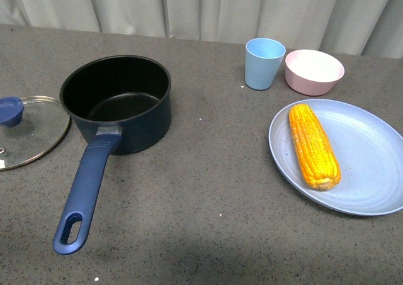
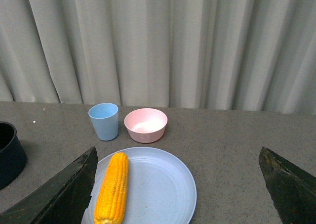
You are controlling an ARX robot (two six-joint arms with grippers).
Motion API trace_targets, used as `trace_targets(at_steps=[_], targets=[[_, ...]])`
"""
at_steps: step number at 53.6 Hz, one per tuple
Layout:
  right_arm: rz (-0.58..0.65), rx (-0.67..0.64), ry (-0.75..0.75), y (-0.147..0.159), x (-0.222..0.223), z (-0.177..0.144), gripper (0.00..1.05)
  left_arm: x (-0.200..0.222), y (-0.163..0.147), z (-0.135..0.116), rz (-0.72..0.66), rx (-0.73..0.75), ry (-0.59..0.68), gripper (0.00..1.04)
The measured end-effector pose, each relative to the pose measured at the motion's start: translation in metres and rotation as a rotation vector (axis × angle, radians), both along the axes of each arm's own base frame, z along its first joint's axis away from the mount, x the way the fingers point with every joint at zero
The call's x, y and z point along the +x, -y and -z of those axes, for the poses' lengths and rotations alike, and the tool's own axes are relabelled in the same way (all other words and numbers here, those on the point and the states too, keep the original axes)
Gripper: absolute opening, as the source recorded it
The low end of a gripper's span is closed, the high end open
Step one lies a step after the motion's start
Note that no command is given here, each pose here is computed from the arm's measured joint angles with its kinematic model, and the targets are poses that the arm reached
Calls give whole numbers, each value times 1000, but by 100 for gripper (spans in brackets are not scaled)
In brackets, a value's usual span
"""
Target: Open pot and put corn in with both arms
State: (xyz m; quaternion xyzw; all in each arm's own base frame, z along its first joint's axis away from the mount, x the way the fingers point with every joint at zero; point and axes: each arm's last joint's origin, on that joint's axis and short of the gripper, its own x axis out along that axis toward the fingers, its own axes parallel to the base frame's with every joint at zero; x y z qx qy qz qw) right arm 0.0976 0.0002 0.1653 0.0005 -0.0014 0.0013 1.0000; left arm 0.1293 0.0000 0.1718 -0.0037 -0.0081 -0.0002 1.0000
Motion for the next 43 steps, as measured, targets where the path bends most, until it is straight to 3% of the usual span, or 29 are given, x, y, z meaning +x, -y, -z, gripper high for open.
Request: trace_targets(at_steps=[43], targets=[[0, 0, 0, 0, 0, 0, 96, -21, 0, -1, 0, 0, 7, 4]])
